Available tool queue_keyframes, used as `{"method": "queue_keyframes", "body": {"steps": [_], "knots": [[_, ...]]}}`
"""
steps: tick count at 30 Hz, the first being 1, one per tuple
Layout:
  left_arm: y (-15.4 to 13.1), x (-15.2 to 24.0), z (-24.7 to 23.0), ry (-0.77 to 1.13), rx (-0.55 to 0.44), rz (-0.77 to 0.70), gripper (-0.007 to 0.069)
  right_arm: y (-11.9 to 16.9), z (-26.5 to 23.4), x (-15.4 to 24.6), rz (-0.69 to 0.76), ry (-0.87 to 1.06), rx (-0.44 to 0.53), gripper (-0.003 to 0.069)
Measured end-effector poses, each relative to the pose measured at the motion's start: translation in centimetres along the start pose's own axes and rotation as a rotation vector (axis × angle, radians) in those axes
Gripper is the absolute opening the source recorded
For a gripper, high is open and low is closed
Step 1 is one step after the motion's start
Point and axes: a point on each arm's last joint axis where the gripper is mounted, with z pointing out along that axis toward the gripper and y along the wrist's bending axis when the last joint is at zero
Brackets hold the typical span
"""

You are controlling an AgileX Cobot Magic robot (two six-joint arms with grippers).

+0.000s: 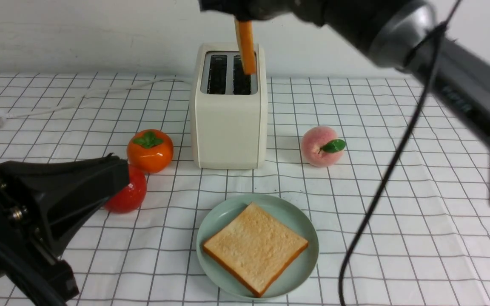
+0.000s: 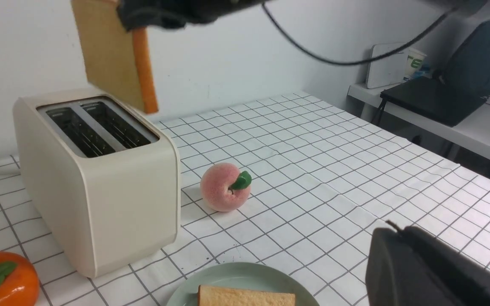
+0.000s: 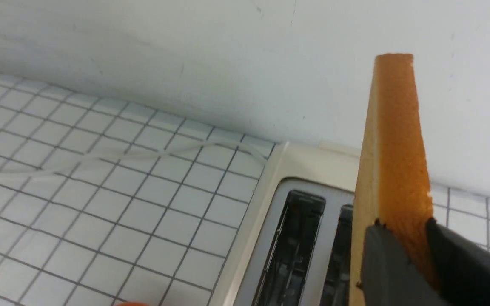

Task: Take toasted bread from bread machine on white checkered table place on plate.
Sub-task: 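Place the held slice of bread on top of the slice on the plate with the right gripper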

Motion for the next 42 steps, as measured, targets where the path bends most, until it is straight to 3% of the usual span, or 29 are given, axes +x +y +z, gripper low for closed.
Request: {"method": "queue_keyframes", "body": {"steps": [5,9,14,17,22,25,29,33,37,42], "knots": [[0.0,0.0,0.0,-0.002,0.0,-0.007,-0.0013,-1.3,-9.6,-3.9,-0.04,0.099,-0.069,0.0096],[0.0,0.0,0.0,-0.002,0.001,-0.008,-0.0013,-2.6,-13.5,-4.3,-0.103,0.214,-0.111,0.0096],[-0.1,0.0,0.0,0.002,0.009,-0.01,-0.0013,-4.7,-18.1,-4.8,-0.133,0.212,-0.108,0.0096],[-0.1,0.0,0.0,0.006,0.015,-0.01,-0.0013,-6.5,-20.6,-3.7,-0.128,0.248,-0.071,0.0096],[-0.2,0.1,0.0,0.007,0.018,-0.01,-0.0013,-10.5,-25.0,2.4,-0.038,0.398,0.008,0.0096],[-0.2,0.1,0.0,0.007,0.019,-0.01,-0.0013,-10.9,-23.9,6.9,0.038,0.487,-0.048,0.0096],[-0.2,0.1,0.0,0.01,0.023,-0.01,-0.0013,-8.7,-19.2,14.3,0.186,0.534,-0.367,0.0096],[-0.2,0.1,0.0,0.012,0.027,-0.01,-0.0013,-7.7,-15.8,17.5,0.271,0.448,-0.517,0.0096],[-0.3,0.1,0.0,0.016,0.035,-0.01,-0.0013,-7.3,-13.2,18.6,0.335,0.363,-0.597,0.0095],[-0.3,0.2,0.0,0.018,0.038,-0.01,-0.0013,-7.2,-9.9,20.0,0.457,0.343,-0.612,0.0095]]}}
